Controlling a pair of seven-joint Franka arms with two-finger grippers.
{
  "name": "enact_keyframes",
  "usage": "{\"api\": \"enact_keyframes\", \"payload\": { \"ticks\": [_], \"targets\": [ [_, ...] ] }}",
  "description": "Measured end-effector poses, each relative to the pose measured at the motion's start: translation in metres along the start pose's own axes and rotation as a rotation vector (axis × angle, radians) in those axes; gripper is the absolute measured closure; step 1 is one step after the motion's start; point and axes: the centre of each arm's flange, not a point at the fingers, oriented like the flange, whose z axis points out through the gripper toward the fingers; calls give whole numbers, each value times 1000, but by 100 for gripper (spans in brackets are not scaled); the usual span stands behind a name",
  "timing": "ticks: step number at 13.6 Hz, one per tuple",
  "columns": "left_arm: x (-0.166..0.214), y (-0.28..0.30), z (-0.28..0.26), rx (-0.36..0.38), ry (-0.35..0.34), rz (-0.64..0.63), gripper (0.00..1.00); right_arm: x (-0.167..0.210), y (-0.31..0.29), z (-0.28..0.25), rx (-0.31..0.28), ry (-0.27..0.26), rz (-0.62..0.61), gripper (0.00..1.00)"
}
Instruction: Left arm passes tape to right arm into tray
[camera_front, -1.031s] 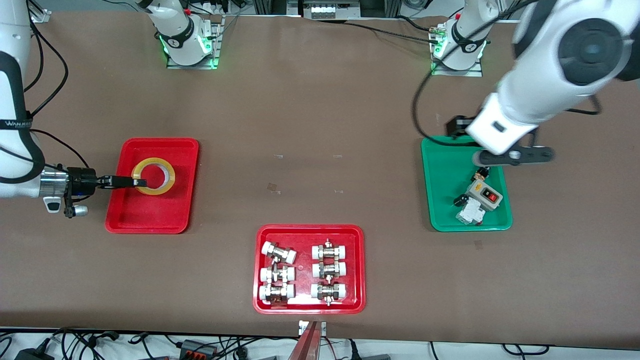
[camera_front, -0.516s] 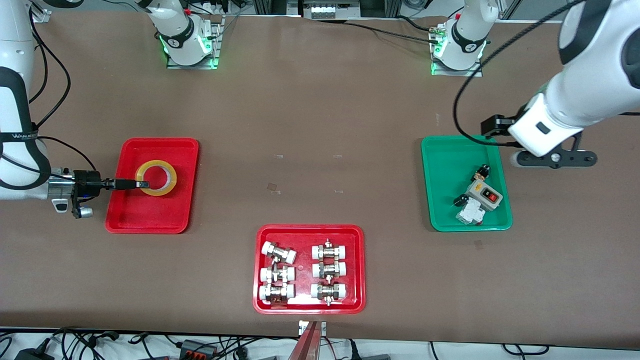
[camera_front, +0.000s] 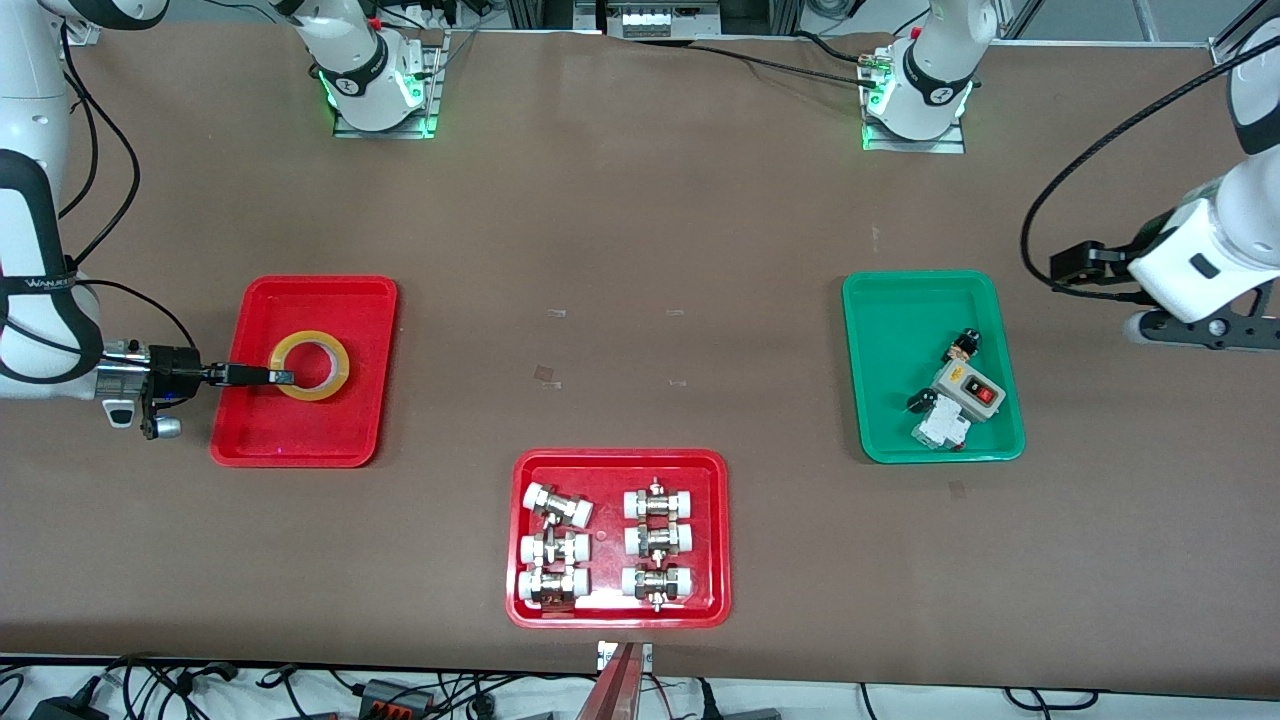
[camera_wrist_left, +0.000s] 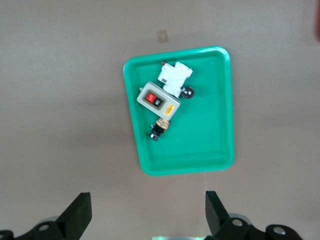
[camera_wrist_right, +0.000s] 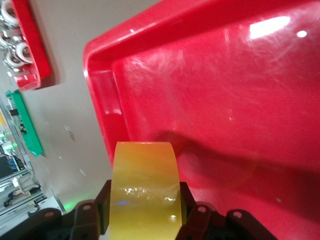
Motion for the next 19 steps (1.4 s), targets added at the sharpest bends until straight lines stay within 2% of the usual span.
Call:
{"api": "enact_keyframes", "payload": {
  "ticks": [4,6,8,10,11,14,19],
  "targets": [
    [-22,-6,2,19,67,-20,0,1,3,5,14,0,-42,45],
    [-21,-16,0,-31,105,-48,0,2,8,9,30,2,-64,45],
    [-20,-21,-1,-69,117,-65,0,2,9,9,29,3,-79,30],
    [-24,-21,-6,-71,121,-67,0,4,5,8,16,-4,-99,10],
    [-30,-21,-11,-68,116,-69,0,5,3,6,-4,-13,-112,0],
    [-50,-18,-33,-56,134,-72,0,6,-7,-4,-84,-43,-160,0],
    [-54,-16,-36,-57,136,-70,0,6,-58,-20,-209,-81,-264,0]
  ]
}}
